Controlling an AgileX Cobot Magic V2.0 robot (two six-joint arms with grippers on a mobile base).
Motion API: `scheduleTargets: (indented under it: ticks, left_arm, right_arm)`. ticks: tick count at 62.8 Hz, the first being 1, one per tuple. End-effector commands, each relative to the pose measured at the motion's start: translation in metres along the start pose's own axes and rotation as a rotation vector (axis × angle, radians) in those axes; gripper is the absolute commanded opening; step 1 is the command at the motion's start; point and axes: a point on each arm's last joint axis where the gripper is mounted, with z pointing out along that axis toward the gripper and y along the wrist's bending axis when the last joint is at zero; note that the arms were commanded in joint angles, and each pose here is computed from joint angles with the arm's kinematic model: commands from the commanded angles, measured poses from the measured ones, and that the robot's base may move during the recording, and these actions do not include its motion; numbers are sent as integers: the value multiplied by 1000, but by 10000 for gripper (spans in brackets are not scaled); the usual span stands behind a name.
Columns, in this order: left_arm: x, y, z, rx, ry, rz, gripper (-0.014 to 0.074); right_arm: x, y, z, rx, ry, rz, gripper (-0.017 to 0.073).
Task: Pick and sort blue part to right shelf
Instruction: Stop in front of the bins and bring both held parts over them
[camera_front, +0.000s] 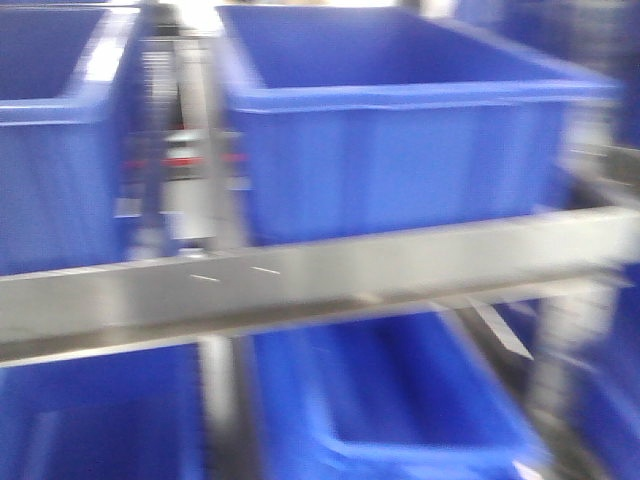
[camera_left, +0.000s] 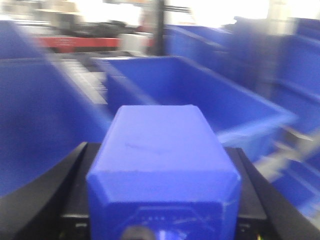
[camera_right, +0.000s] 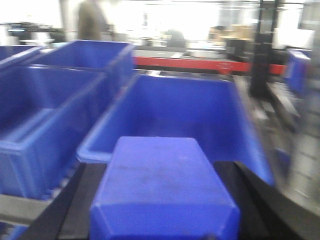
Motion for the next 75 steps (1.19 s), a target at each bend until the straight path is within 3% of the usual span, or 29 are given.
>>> scheduleTargets:
  ticks: [1,75]
  left_arm:
    - [-17,-3,-1,21,-100,3,262]
    - [-17,-3,-1,21,-100,3,262]
  right_arm:
    - [-17,2,0,-14,-105,-23,211]
    - [-17,2,0,-14,-105,-23,211]
